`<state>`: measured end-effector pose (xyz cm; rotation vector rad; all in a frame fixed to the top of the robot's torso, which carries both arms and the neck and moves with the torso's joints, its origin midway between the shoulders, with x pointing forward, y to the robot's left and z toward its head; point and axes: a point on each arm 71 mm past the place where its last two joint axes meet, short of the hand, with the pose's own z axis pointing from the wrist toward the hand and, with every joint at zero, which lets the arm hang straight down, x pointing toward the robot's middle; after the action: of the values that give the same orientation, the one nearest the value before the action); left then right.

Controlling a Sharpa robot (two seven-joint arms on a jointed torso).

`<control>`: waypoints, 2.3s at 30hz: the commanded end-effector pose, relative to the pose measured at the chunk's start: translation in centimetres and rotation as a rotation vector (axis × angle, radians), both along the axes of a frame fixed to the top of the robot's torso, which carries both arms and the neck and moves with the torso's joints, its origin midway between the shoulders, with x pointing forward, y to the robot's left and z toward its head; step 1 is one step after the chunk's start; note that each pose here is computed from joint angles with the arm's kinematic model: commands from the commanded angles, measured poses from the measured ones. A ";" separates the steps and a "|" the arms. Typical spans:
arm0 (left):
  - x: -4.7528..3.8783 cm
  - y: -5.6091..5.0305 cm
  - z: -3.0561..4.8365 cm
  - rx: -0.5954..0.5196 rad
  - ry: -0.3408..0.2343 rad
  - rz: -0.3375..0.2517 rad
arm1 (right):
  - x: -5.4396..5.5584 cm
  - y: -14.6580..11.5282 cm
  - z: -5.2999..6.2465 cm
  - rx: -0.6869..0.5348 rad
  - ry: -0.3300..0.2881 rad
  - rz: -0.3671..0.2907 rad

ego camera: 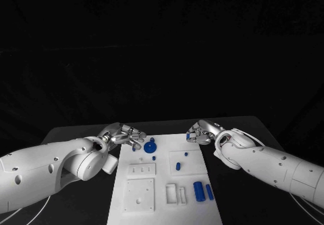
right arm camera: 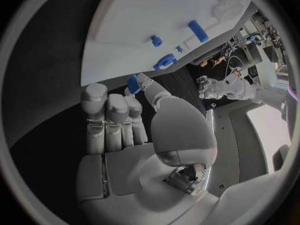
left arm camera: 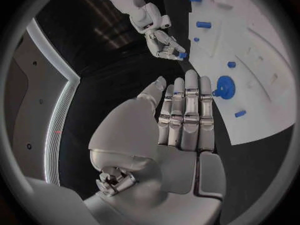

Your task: Assemble the parts on the task board

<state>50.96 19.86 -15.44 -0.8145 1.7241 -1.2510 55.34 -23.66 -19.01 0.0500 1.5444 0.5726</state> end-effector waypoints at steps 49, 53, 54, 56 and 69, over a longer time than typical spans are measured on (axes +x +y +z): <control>2.34 -5.9 0.12 0.249 0.166 -0.003 | -4.0 12.2 3.1 0.013 -0.023 0.181; 2.30 -6.1 0.12 0.247 0.167 -0.007 | -4.1 12.4 2.9 0.008 -0.015 0.186; 2.29 -6.1 0.12 0.247 0.168 -0.009 | -4.1 12.5 2.8 0.007 -0.013 0.187; 2.25 -6.3 0.11 0.247 0.169 -0.013 | -4.1 12.6 2.8 0.006 -0.012 0.188; 2.00 -6.6 -0.02 0.255 0.185 -0.040 | -4.2 12.8 2.7 0.008 -0.011 0.189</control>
<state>53.19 13.92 -15.68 -0.7949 1.9880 -0.9512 51.23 -11.01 -16.14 -0.0792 1.5341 0.7339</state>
